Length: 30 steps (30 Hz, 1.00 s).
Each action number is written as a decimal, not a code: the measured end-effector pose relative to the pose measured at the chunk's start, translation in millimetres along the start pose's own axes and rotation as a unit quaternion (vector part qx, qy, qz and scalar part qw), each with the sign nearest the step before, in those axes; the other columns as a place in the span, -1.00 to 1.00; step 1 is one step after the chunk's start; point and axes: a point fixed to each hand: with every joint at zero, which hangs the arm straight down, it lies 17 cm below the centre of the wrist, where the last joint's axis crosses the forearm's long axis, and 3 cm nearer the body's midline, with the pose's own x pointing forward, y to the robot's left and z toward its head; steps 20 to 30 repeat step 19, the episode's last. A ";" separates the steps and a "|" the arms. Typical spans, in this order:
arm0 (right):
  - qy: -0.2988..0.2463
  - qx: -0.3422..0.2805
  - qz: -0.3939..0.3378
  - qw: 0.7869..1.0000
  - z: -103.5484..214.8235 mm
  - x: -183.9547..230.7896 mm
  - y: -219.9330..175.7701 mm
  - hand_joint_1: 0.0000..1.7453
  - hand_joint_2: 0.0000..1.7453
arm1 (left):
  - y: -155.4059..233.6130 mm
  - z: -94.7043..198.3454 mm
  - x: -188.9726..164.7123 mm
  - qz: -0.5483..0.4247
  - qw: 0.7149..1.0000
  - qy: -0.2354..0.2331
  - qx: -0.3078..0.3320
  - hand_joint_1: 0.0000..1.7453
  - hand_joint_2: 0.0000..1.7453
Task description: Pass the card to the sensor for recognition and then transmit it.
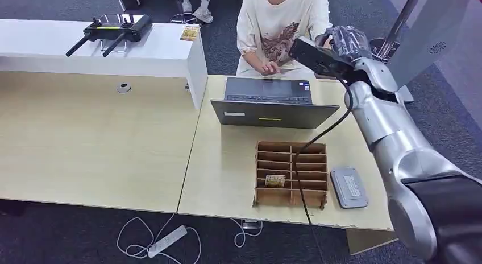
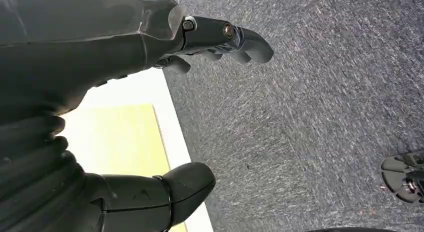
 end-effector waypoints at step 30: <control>-0.030 -0.044 -0.078 0.996 -0.5 5.0 -17.1 -1.00 1.00 | 2.1 -0.3 -0.8 0.000 1.000 0.002 0.005 -1.00 1.00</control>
